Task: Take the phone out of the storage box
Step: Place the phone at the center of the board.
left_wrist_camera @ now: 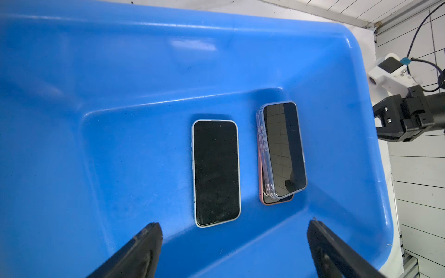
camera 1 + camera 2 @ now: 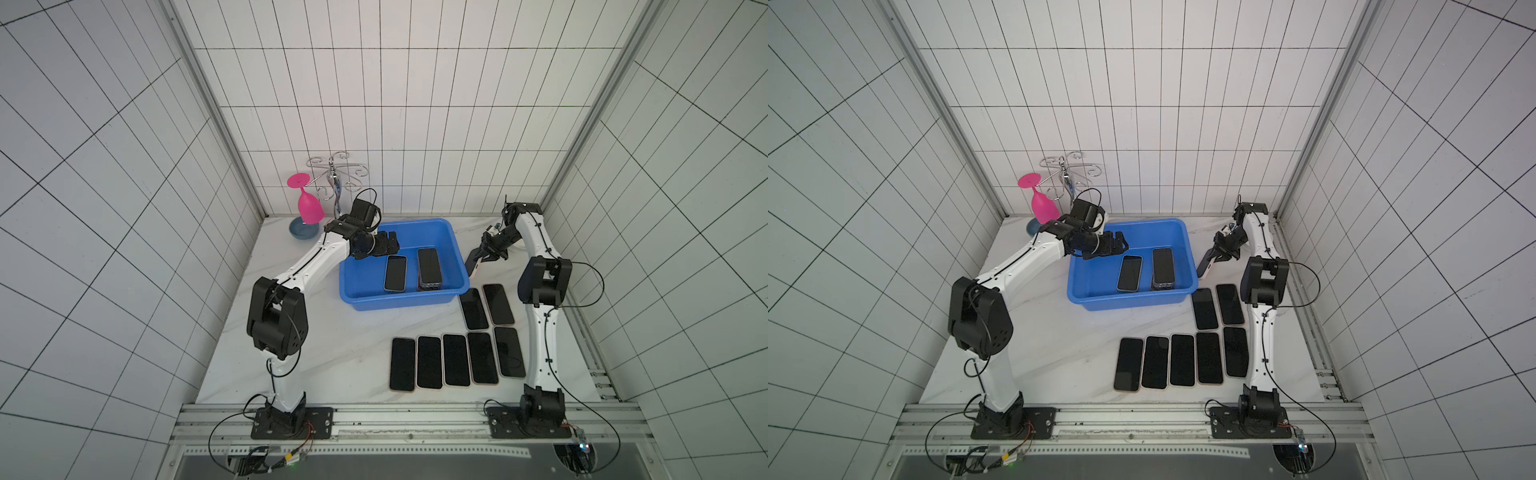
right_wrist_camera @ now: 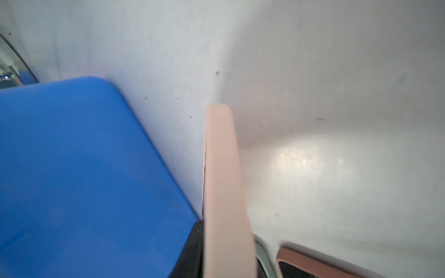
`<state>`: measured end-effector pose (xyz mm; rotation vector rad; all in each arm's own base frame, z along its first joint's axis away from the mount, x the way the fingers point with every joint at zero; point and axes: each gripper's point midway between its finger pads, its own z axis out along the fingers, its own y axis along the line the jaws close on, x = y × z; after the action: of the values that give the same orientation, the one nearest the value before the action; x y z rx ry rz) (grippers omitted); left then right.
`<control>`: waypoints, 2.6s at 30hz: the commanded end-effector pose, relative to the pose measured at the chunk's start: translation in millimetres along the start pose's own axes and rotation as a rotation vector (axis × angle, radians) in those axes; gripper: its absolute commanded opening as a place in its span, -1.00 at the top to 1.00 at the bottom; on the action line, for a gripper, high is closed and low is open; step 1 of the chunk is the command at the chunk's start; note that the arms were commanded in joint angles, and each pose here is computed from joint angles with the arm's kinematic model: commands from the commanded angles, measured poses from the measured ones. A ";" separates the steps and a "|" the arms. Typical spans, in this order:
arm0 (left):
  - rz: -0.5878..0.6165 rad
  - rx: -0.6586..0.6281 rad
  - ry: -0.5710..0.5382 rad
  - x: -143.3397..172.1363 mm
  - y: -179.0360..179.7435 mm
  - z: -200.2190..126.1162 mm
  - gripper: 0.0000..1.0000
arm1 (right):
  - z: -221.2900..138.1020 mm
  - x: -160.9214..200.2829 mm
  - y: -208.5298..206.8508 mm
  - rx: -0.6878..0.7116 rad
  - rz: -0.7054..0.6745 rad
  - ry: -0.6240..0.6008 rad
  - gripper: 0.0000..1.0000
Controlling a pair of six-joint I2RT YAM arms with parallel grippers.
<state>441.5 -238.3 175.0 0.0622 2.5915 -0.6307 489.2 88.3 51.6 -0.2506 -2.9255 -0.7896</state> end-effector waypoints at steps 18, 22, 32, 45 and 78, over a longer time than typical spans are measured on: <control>-0.008 0.014 0.037 5.9 2.6 12.3 -0.96 | -39.2 -15.2 -3.7 0.096 0.057 -0.209 -0.30; -0.011 -0.001 0.037 6.4 7.0 13.5 -0.96 | -29.5 8.6 7.8 0.198 0.105 -0.191 -0.40; -0.043 -0.005 0.039 9.3 19.4 8.9 -0.96 | -18.3 20.7 1.6 0.404 0.138 -0.189 -0.98; -0.084 -0.015 0.029 15.2 38.0 0.1 -0.96 | 4.9 15.5 5.2 0.511 0.102 -0.196 -0.99; -0.111 -0.078 0.045 22.4 60.5 -0.1 -0.96 | 35.6 8.9 -22.3 0.663 0.031 -0.114 -0.87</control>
<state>429.8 -193.3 132.1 -0.0828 2.6975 -0.5947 482.4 91.5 28.6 -0.3261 -3.1263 0.1713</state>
